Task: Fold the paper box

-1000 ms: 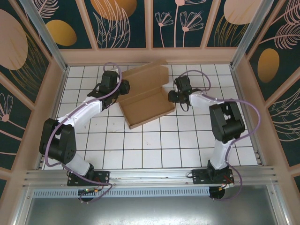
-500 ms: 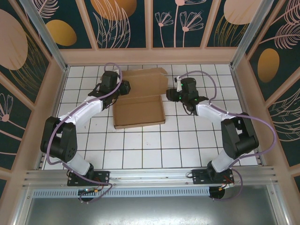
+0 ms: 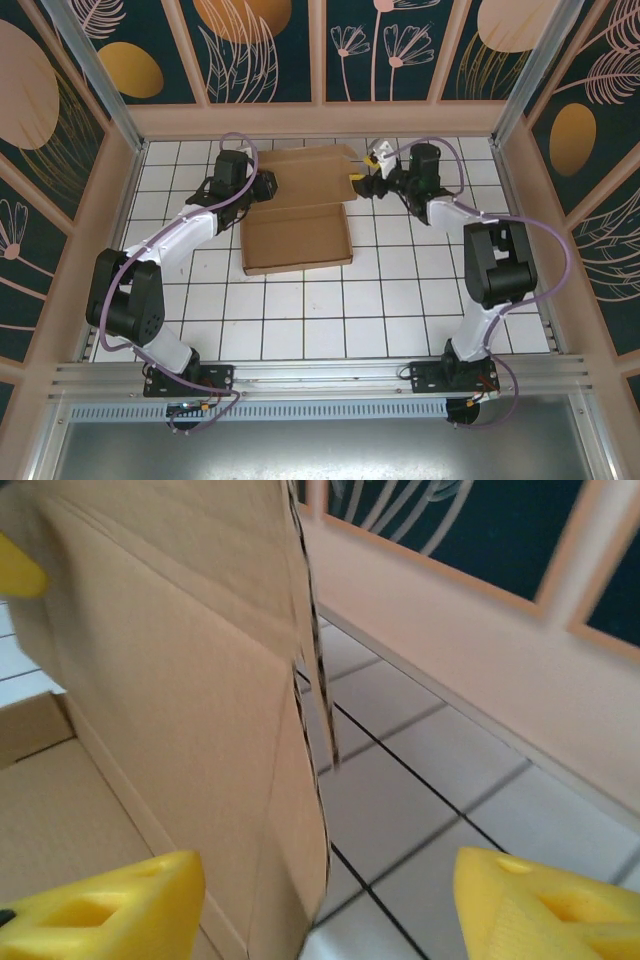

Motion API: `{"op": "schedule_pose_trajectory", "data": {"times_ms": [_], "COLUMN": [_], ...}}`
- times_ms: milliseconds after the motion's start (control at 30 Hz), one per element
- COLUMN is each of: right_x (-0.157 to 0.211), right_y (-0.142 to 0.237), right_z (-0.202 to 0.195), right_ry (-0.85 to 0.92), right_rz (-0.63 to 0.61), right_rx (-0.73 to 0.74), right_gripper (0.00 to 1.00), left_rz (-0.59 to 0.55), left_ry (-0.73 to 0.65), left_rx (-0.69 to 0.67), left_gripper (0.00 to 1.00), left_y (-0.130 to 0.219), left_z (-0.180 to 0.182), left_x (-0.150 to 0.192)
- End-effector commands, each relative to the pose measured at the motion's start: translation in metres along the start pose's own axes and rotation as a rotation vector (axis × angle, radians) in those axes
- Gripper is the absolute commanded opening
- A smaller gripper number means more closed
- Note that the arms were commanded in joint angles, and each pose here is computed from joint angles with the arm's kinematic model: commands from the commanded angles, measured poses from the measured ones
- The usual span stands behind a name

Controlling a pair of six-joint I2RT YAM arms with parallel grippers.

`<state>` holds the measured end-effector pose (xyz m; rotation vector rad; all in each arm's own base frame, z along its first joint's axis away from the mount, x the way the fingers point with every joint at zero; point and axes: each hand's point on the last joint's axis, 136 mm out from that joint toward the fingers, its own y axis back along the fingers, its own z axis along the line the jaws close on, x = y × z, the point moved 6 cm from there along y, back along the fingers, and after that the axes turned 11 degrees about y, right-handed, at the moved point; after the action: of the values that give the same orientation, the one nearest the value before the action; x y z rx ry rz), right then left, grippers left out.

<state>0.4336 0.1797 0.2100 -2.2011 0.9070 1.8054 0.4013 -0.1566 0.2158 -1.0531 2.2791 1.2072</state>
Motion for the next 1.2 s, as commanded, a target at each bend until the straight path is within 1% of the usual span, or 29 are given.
{"op": "schedule_pose_trajectory", "data": {"times_ms": [0, 100, 233, 300, 333, 400, 500, 567, 700, 833, 867, 900, 1033, 1100, 1167], "right_x": [0.008, 0.012, 0.011, 0.008, 0.006, 0.004, -0.001, -0.005, -0.01, -0.012, -0.01, -0.012, -0.015, -0.016, -0.016], "right_y": [-0.012, -0.019, -0.021, -0.021, -0.021, -0.022, -0.026, -0.031, -0.038, -0.039, -0.035, -0.037, -0.058, -0.076, -0.094], "right_z": [0.009, 0.007, 0.012, 0.017, 0.019, 0.02, 0.018, 0.017, 0.024, 0.028, 0.022, 0.025, 0.028, 0.034, 0.039], "right_ry": [-0.027, -0.057, -0.069, -0.054, -0.046, -0.041, -0.053, -0.068, -0.1, -0.139, -0.17, -0.213, -0.316, -0.32, -0.302], "right_rz": [-0.013, -0.006, -0.006, -0.001, 0.003, 0.03, 0.114, 0.17, 0.286, 0.38, 0.402, 0.416, 0.482, 0.513, 0.55], "right_rx": [-0.159, -0.183, -0.187, -0.177, -0.161, -0.114, -0.01, 0.076, 0.297, 0.549, 0.635, 0.706, 0.877, 0.95, 0.989], "right_gripper": [0.65, 0.57, 0.33, 0.23, 0.18, 0.13, 0.01, 0.0, 0.0, 0.0, 0.0, 0.0, 0.0, 0.0, 0.0], "left_rz": [-0.02, -0.018, -0.016, -0.017, -0.016, -0.017, -0.017, -0.018, -0.025, -0.024, -0.025, -0.023, -0.022, -0.025, -0.028], "left_ry": [-0.009, -0.008, -0.008, -0.006, -0.006, -0.005, -0.001, 0.001, 0.002, 0.005, 0.007, 0.01, 0.013, 0.013, 0.011], "left_rx": [0.028, 0.028, 0.032, 0.034, 0.035, 0.036, 0.041, 0.043, 0.047, 0.051, 0.054, 0.056, 0.06, 0.06, 0.059], "left_gripper": [0.29, 0.29, 0.28, 0.28, 0.28, 0.28, 0.28, 0.28, 0.28, 0.28, 0.27, 0.28, 0.27, 0.28, 0.28], "left_y": [0.004, 0.004, 0.003, 0.004, 0.004, 0.003, 0.003, 0.004, 0.007, 0.007, 0.008, 0.007, 0.007, 0.007, 0.008], "left_z": [-0.002, -0.002, -0.002, -0.002, -0.002, -0.003, -0.003, -0.003, -0.004, -0.004, -0.004, -0.004, -0.005, -0.005, -0.005], "left_x": [-0.005, -0.004, -0.003, -0.004, -0.004, -0.004, -0.003, -0.004, -0.004, -0.004, -0.004, -0.003, -0.004, -0.004, -0.004]}}
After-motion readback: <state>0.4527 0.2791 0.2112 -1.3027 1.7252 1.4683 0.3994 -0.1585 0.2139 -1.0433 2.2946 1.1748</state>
